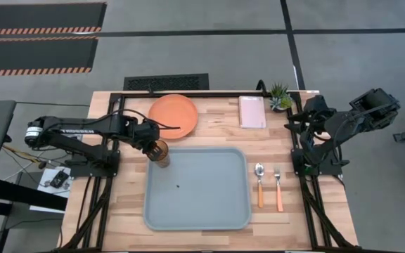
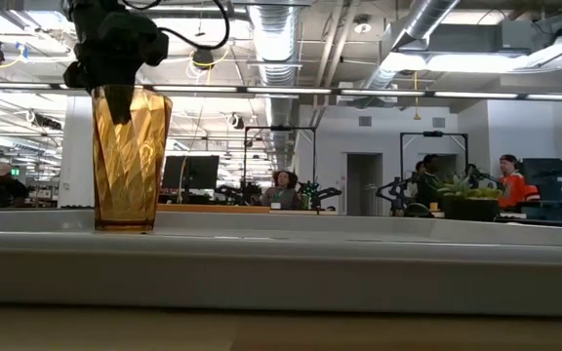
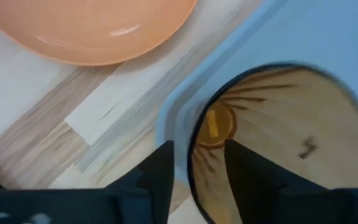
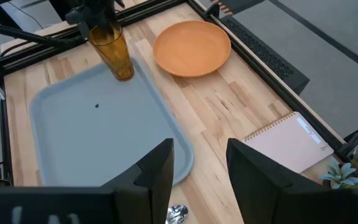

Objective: Pick and place plate/cup/fork/spoon on tray
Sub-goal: Put the orange plate on the serving tray

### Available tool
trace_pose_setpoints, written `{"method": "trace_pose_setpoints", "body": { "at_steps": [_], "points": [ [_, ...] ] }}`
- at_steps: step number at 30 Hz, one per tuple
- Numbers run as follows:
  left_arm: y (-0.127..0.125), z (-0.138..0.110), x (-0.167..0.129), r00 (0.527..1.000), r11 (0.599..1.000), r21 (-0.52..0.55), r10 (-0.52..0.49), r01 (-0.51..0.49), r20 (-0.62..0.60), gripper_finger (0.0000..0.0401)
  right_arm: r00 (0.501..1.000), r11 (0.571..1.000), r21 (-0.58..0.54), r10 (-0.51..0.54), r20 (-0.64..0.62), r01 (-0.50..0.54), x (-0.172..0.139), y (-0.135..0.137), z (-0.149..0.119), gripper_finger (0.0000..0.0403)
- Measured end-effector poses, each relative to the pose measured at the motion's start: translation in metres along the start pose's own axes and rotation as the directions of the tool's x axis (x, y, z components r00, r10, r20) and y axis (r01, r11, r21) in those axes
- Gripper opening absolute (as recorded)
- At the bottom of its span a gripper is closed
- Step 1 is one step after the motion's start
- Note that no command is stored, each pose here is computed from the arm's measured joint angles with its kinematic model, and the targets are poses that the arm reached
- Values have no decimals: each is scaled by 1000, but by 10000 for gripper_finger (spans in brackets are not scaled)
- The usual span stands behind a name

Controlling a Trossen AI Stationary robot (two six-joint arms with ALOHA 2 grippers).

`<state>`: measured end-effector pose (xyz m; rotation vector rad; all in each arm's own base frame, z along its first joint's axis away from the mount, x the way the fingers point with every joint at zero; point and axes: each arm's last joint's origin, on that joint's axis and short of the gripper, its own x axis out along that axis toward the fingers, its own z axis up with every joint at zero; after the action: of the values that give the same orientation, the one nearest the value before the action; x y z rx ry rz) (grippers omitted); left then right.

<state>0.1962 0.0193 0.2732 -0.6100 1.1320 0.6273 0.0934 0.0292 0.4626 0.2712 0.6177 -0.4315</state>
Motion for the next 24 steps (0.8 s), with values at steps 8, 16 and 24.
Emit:
{"method": "trace_pose_setpoints", "body": {
  "at_steps": [8,16,24],
  "points": [
    [-7,12,-25,995,998,-18,-59,61,77,168,1000,1000,0,0,0,0,0,0,0,171],
    [-6,16,-42,996,997,-38,-58,61,74,188,1000,1000,14,-2,1,2,0,0,0,171],
    [12,26,-89,931,965,-210,-74,157,358,188,972,936,281,-230,40,210,30,7,11,171]
  ]
}}
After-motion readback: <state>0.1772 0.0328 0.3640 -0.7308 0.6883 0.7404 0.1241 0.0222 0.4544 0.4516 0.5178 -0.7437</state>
